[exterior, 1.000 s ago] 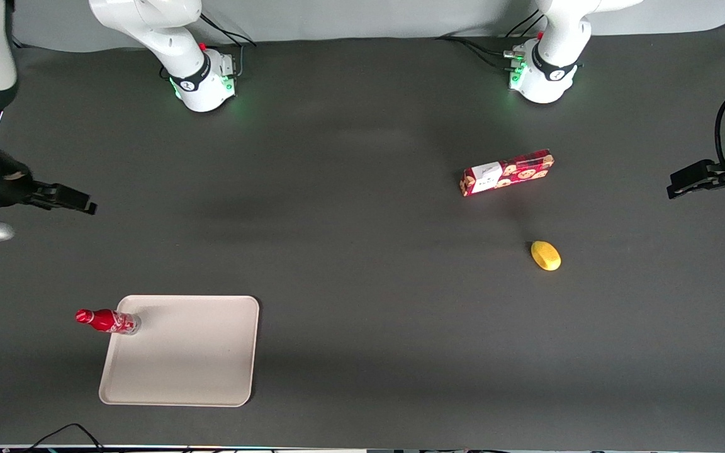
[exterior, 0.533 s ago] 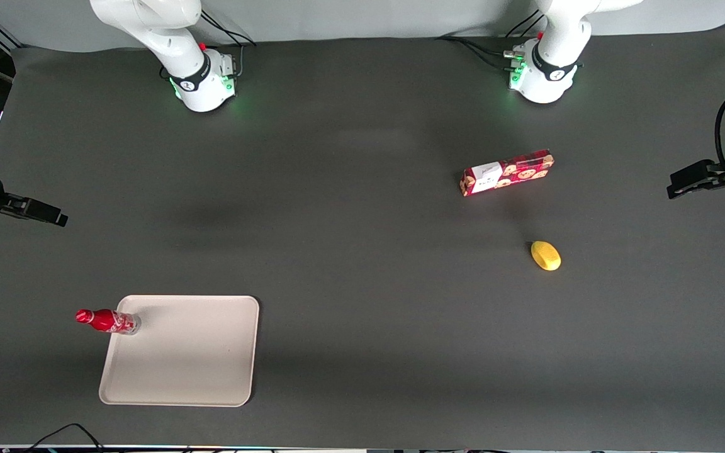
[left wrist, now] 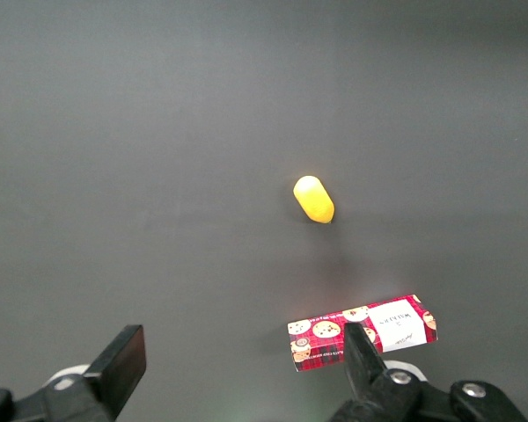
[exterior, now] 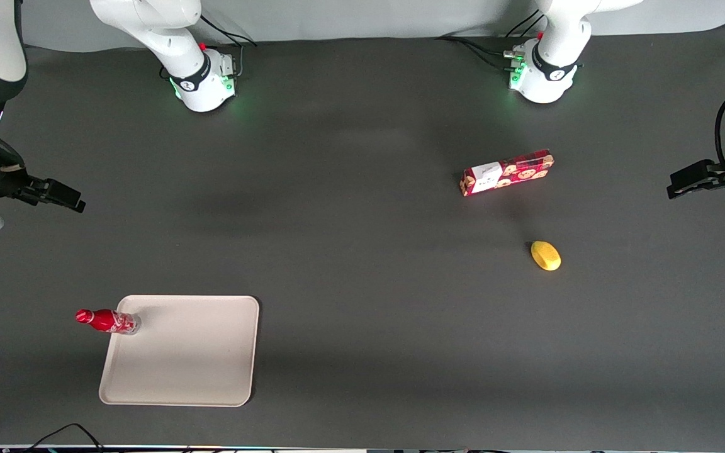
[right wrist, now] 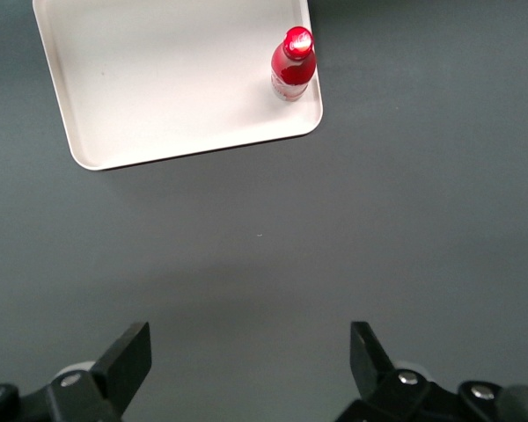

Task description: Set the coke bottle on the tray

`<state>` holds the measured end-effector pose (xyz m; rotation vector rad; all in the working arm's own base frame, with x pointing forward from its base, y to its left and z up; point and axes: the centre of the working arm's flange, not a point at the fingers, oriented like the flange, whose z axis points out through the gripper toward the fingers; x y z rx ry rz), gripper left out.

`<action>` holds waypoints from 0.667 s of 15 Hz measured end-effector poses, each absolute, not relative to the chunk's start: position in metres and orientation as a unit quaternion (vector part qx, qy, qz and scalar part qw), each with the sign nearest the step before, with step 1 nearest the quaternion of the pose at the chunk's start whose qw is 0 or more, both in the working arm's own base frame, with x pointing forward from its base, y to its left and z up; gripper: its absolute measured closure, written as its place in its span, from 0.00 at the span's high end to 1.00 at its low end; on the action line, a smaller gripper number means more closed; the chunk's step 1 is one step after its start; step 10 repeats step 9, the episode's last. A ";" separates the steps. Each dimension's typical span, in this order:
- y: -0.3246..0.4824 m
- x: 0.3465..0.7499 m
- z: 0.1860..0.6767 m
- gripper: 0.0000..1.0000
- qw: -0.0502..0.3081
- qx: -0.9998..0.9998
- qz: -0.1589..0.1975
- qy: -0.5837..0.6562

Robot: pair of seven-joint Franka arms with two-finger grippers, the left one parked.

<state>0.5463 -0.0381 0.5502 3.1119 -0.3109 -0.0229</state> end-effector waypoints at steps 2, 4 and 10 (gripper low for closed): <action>-0.037 0.540 0.556 1.00 0.007 0.995 -0.003 -0.099; -0.037 0.539 0.558 1.00 0.007 0.995 -0.001 -0.099; -0.039 0.544 0.565 1.00 0.006 0.995 0.012 -0.100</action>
